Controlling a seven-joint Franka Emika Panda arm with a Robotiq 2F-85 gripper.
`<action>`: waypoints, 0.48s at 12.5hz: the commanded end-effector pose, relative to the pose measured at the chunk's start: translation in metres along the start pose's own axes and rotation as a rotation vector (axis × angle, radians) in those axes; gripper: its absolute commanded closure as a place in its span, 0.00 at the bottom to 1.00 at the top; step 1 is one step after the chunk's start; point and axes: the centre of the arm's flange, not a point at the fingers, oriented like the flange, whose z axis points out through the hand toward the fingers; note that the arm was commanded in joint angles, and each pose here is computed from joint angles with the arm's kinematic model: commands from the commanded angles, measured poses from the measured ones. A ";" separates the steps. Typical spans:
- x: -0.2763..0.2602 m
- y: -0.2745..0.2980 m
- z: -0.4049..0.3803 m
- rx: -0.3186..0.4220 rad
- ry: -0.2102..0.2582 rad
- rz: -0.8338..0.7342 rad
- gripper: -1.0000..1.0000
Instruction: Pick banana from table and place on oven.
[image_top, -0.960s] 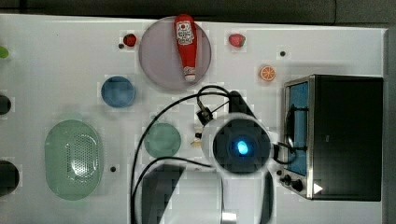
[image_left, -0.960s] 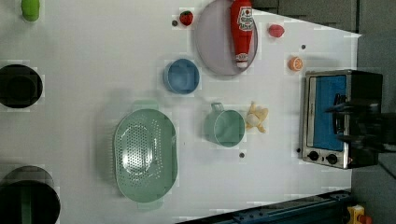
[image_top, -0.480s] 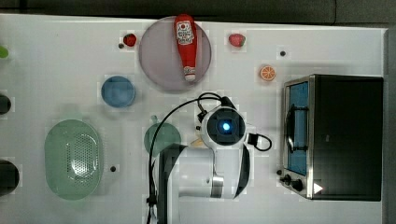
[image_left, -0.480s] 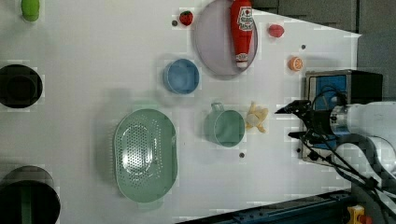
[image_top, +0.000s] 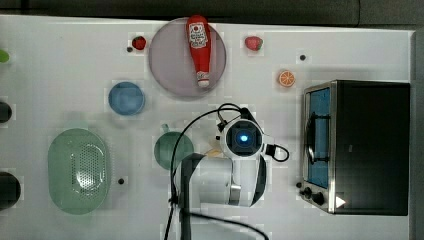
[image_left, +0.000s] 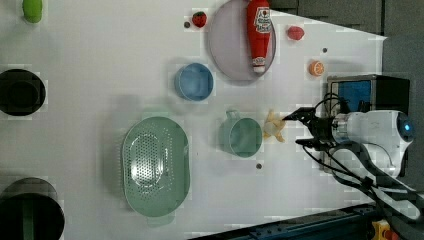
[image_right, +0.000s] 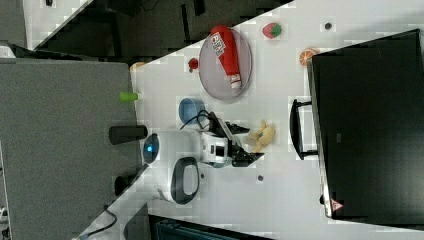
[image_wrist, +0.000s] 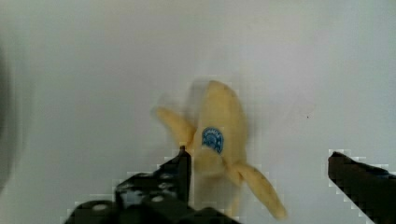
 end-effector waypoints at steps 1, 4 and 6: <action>-0.002 -0.008 0.028 0.030 0.026 0.006 0.00; -0.004 -0.007 0.048 0.062 0.052 0.004 0.15; -0.006 -0.005 0.049 0.077 0.062 0.004 0.41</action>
